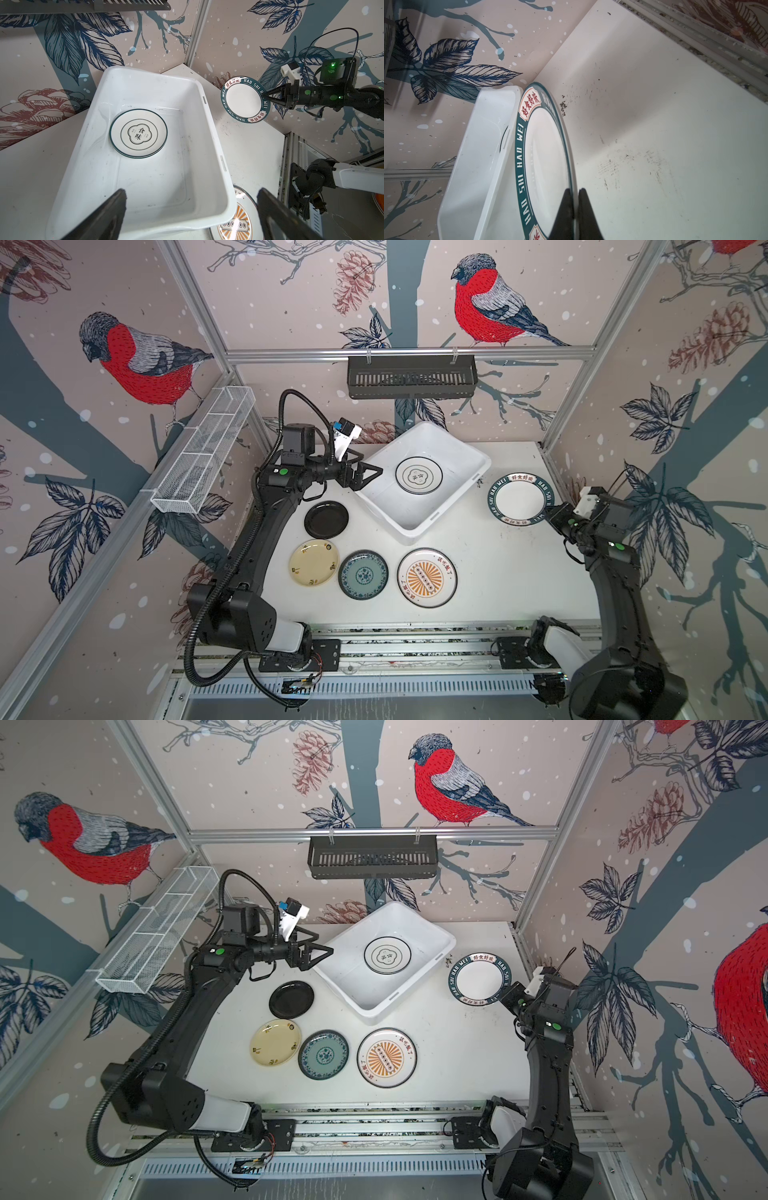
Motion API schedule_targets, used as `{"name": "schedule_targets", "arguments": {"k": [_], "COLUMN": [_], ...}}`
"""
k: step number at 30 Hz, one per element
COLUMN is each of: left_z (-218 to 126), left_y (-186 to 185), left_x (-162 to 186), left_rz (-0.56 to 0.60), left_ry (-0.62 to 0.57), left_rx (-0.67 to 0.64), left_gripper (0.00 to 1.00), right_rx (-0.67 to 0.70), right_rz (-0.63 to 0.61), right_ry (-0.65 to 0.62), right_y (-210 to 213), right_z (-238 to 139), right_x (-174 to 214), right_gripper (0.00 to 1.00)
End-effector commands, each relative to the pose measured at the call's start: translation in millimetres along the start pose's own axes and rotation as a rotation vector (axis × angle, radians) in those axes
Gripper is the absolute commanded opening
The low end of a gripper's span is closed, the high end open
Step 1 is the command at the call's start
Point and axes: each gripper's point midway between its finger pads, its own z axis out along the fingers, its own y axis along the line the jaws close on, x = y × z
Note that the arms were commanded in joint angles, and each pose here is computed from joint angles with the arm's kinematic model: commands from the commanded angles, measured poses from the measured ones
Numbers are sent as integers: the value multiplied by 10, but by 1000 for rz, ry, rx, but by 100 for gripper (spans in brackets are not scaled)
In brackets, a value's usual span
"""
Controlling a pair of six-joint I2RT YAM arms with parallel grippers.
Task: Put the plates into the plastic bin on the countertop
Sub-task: 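Lift the plate with the right gripper and carry it over the bin, then lower the 'HAO SHI HAO WEI' plate onto the stacked plates with the right gripper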
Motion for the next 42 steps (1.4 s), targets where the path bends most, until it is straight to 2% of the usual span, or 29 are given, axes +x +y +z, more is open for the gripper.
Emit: {"name": "schedule_targets", "arguments": {"k": [1,13,19,30,42], "left_z": [-11,-26,-39,-65,-81], "left_y": [-66,-61,-68,-93,-118], "left_x": [-57,-65,-87,-124,-144], "left_rz": [20,27,35,43,47], "left_ry": [-17,-18,-22,-28,-34], "left_rx": [29,16,12,12,16], "left_gripper": [97,97,97,97,97], "right_rx": [-41,-91,-138,-242,-296], "right_rz": [-23,-51,-96,-207,-231], "right_ry": [-25,-56,-52,12,139], "right_y": [139,396,744,1672,2099], "right_z": [-38,-139,-68,313,985], "right_x": [-119,-357,-428,-305,110], "right_gripper": [1,1,1,1,1]}}
